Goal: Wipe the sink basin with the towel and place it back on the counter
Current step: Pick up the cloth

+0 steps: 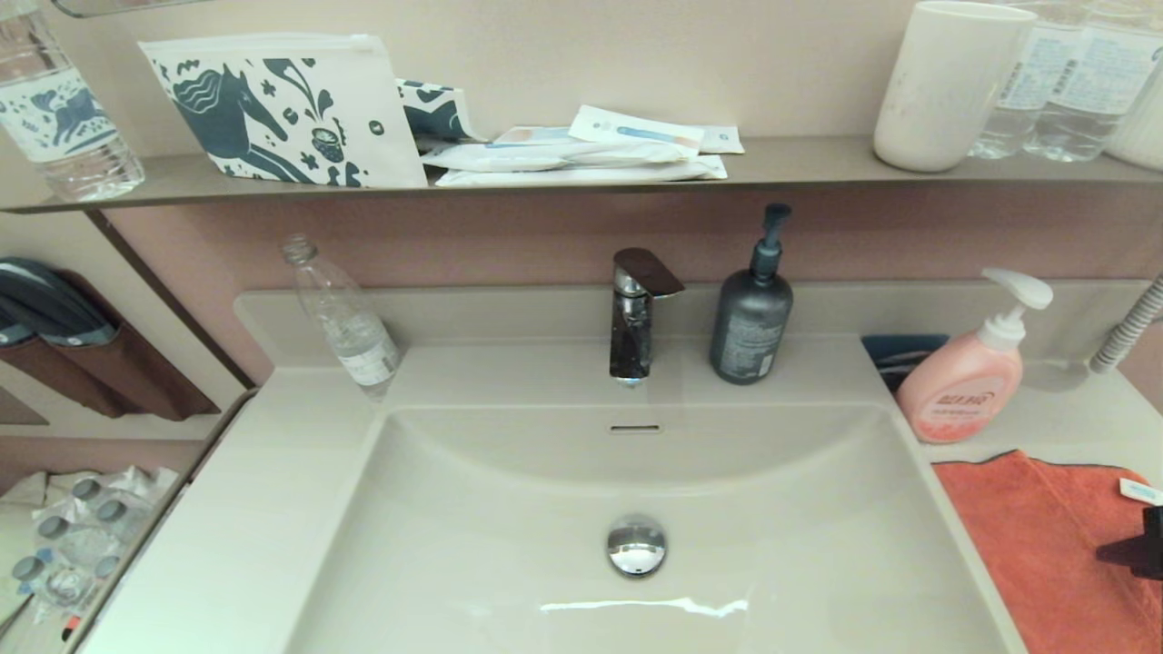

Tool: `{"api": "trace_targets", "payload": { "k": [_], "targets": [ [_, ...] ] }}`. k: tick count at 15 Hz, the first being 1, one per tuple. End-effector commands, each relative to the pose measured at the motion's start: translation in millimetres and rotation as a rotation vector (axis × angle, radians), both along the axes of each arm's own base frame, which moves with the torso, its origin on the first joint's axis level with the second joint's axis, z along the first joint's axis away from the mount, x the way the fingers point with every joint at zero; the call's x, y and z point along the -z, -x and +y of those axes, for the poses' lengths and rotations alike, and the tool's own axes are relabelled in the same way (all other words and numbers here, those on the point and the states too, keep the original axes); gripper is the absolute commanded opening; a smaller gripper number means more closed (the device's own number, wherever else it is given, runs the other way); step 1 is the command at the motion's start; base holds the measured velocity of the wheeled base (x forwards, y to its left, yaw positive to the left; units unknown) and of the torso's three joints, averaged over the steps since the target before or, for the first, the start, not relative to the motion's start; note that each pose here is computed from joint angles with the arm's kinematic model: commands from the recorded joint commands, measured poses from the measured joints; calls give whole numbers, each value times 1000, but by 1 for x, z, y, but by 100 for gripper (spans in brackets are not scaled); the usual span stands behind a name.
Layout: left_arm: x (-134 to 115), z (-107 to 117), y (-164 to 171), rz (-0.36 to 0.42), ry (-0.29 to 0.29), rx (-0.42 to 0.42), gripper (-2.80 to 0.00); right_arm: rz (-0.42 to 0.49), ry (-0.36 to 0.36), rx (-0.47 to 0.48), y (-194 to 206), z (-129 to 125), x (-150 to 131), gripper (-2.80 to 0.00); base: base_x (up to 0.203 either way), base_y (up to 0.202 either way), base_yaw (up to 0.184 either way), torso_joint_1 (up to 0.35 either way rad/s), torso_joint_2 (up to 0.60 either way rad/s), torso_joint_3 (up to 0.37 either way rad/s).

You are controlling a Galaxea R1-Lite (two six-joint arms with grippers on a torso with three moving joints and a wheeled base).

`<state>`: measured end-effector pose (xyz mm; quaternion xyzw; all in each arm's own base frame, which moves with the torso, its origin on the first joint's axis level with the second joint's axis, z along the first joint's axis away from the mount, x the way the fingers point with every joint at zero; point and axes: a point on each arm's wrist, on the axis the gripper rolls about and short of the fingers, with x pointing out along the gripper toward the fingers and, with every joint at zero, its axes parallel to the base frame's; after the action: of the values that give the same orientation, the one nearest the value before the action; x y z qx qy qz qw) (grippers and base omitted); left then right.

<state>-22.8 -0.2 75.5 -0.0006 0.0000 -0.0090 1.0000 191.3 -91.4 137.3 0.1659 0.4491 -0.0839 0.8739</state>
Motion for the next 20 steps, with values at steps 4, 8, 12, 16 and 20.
{"api": "trace_targets", "payload": {
  "k": [4, 8, 12, 16, 20],
  "targets": [
    [0, 0, 0, 1, 0, -1, -280, -6, 5, -26, -4, 4, -2, 0, 0, 0, 0, 0, 0, 0],
    [0, 0, 0, 1, 0, -1, -280, 28, 55, -34, -9, 0, 3, 0, 0, 0, 0, 0, 0, 0],
    [0, 0, 0, 2, 0, 0, -280, 60, 34, -66, -15, 6, 12, 0, 0, 0, 0, 0, 0, 0],
    [0, 0, 0, 2, 0, 0, -280, 62, 31, -95, -18, 13, 13, 0, 0, 0, 0, 0, 0, 0],
    [0, 0, 0, 1, 0, 0, -280, 75, 34, -97, -22, 12, 19, 0, 0, 0, 0, 0, 0, 0]
  ]
}}
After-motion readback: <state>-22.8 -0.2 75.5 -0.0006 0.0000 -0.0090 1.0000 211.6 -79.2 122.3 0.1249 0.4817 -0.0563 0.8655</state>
